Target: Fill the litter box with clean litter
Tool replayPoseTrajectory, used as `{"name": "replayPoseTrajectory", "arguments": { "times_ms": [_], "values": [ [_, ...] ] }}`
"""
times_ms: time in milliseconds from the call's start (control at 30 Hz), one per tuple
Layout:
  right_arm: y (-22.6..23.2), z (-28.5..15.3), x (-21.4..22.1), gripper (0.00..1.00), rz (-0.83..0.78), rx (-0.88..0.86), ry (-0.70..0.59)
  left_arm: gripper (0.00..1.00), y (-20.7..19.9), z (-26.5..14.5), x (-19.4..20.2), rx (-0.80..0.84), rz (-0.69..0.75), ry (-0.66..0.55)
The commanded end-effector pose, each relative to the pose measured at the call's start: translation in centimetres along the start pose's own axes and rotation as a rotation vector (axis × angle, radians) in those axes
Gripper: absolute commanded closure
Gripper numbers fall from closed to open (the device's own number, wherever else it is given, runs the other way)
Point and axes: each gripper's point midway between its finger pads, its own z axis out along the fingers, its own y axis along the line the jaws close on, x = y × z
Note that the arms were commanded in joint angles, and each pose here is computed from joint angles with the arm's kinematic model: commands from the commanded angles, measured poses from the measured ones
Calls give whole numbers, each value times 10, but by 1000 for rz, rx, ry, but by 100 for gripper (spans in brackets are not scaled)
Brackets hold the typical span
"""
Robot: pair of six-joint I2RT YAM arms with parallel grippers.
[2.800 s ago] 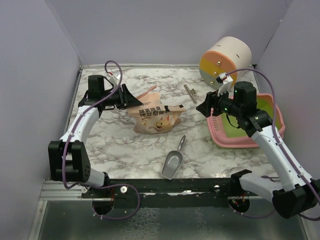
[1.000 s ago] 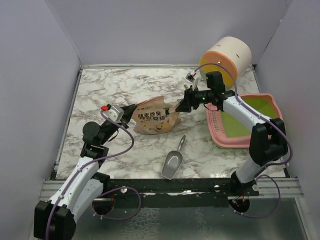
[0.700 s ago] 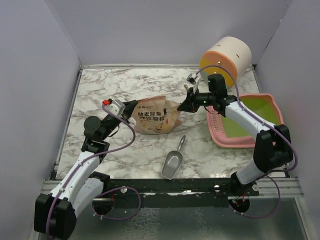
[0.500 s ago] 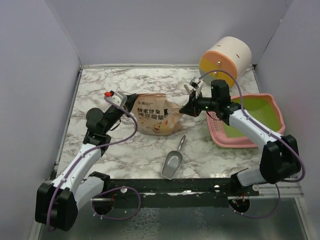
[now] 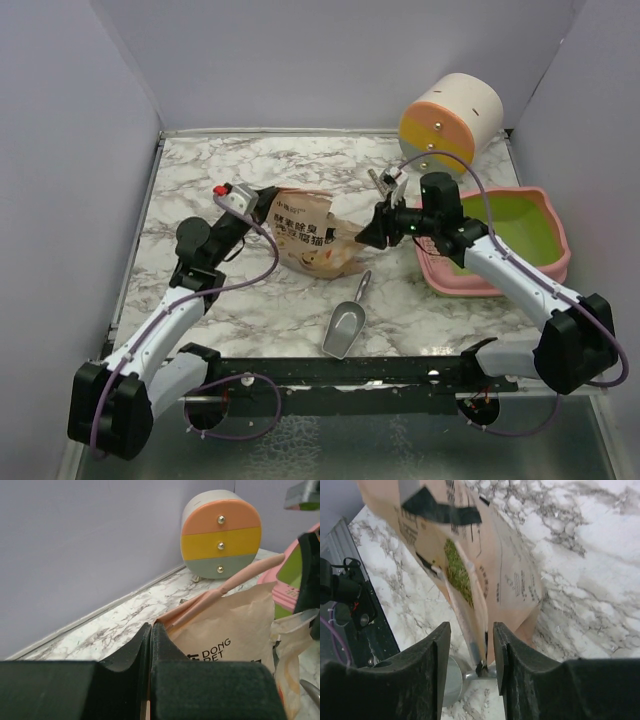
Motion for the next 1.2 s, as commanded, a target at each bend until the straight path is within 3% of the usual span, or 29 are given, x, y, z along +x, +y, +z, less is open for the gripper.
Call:
{"name": "replayPoseTrajectory", "arguments": {
  "times_ms": [0, 200, 400, 933, 1067, 1167],
  "values": [
    [10, -19, -47, 57, -11, 59, -56, 100, -11, -30, -64, 4, 113, -235],
    [15, -14, -80, 54, -45, 31, -19, 100, -25, -57, -61, 24, 110, -269],
    [19, 19, -48, 54, -44, -20, 137, 100, -28, -61, -51, 29, 102, -258],
    [27, 30, 6, 55, -50, 18, 280, 100, -32, -63, -64, 48, 92, -292],
    [13, 37, 12, 62, -30, 106, 291, 100, -34, -64, -68, 57, 86, -303],
    [2, 42, 15, 74, -19, 185, 303, 100, -35, -65, -70, 58, 88, -309]
  ]
}}
